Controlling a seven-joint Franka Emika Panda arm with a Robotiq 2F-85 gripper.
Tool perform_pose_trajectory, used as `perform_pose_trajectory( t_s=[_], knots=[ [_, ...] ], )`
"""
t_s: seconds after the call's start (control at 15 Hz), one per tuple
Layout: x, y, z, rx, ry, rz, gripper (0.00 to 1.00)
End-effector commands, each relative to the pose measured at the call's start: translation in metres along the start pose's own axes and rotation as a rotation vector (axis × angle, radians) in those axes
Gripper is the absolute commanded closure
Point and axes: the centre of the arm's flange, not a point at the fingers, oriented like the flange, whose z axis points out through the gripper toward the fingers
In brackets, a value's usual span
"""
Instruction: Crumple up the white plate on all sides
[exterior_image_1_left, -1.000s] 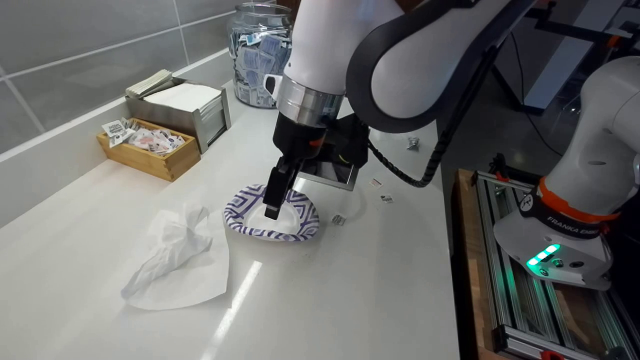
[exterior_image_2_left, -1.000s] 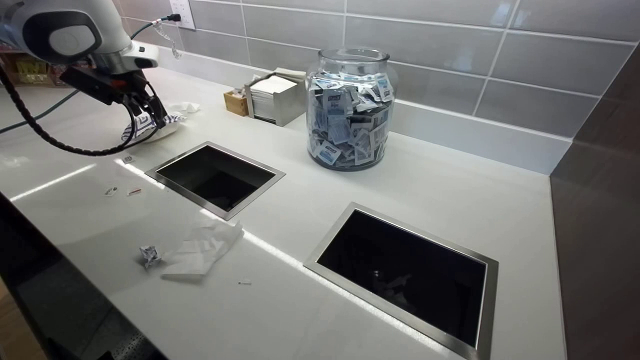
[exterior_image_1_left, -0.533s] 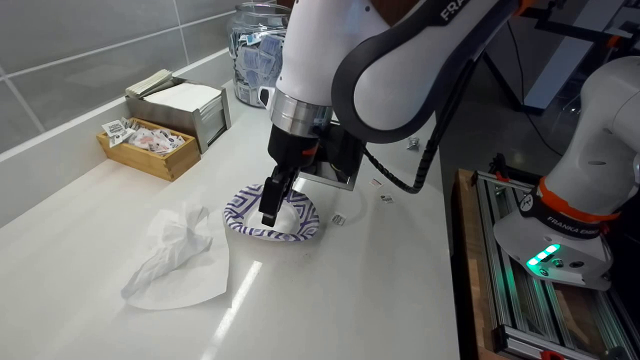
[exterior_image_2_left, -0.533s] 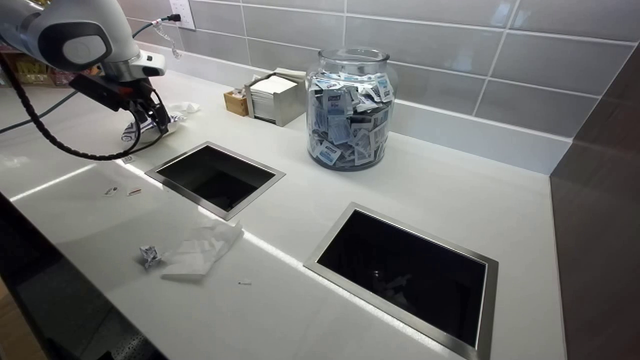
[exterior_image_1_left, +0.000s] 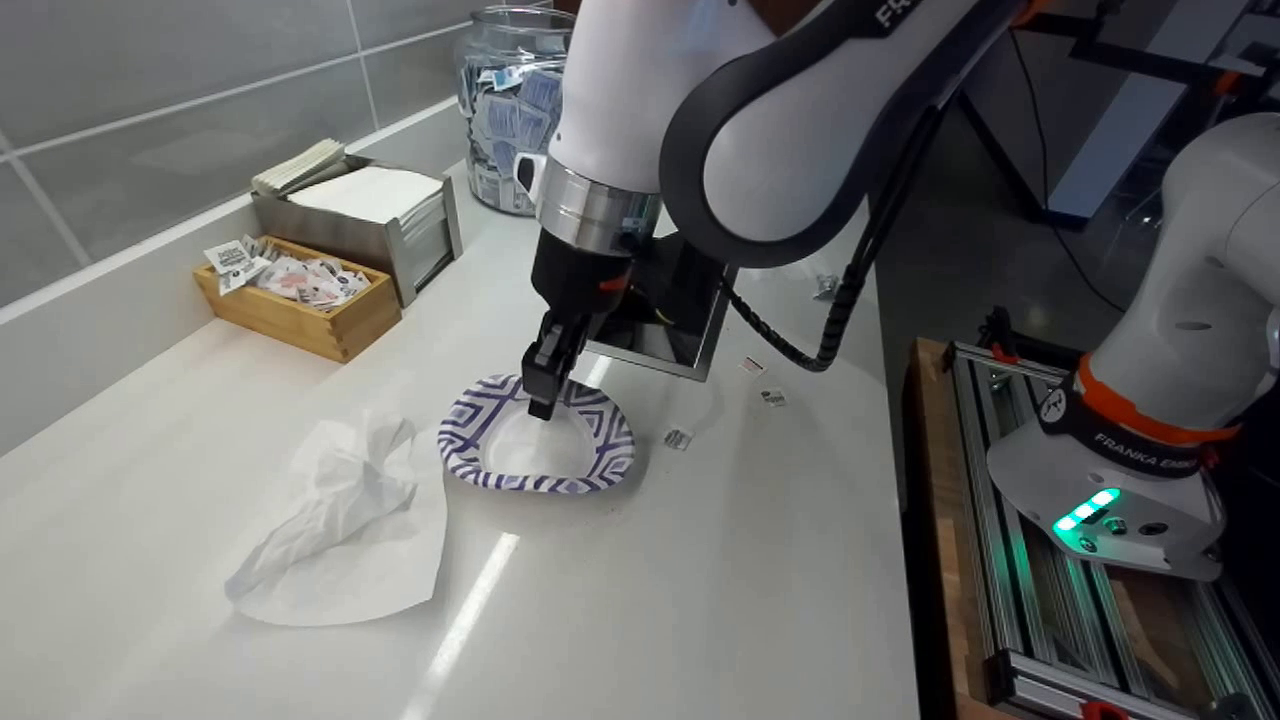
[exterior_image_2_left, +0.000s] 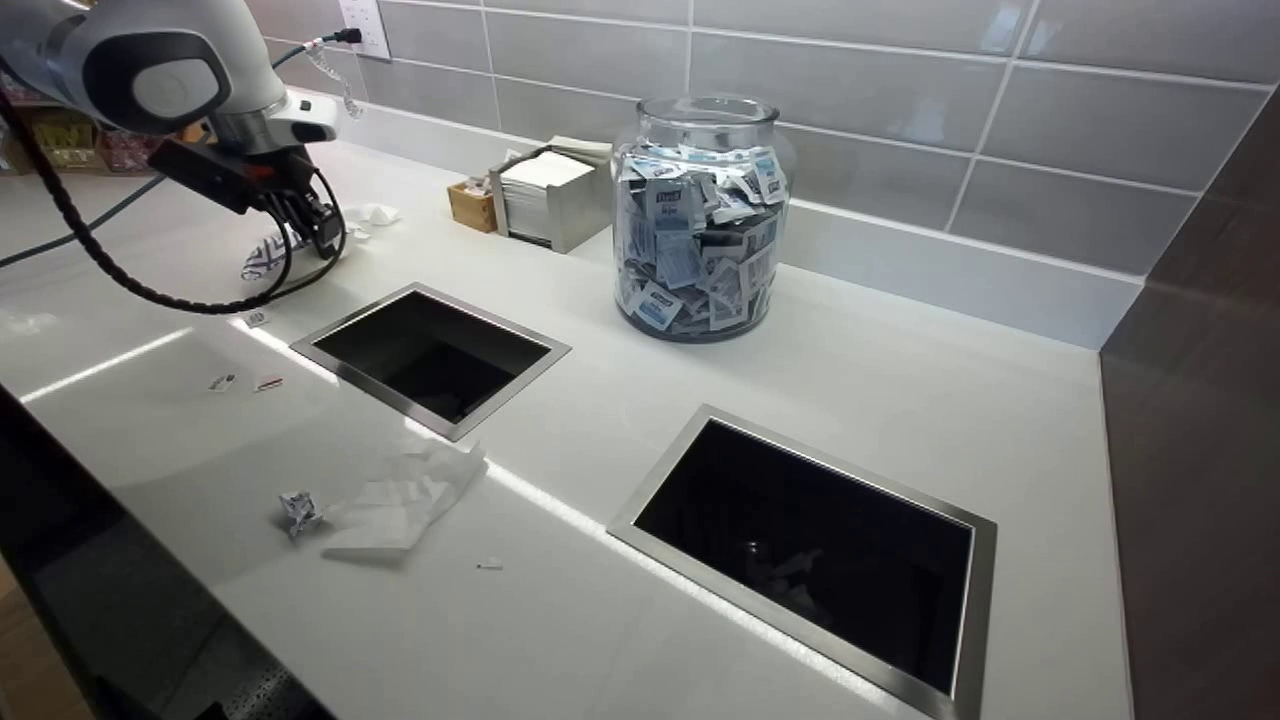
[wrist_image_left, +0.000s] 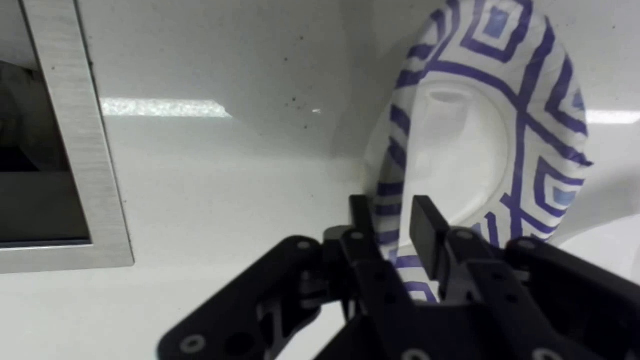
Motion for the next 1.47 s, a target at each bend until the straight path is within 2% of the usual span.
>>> perform_pose_trajectory(
  t_s=[0.0,0.33,0.53,0.73,1.0,1.4],
  knots=[
    [0.000,0.004,-0.020,-0.035,-0.006,-0.007,0.99],
    [0.008,0.008,-0.057,-0.101,-0.007,-0.067,1.00],
    [0.015,0.004,-0.090,-0.263,-0.069,-0.176,0.99],
    [0.023,-0.006,-0.103,-0.418,-0.129,-0.261,0.99],
    [0.025,-0.023,-0.082,-0.608,-0.142,-0.404,0.99],
    [0.015,-0.030,-0.027,-0.889,-0.070,-0.587,0.99]
  ],
)
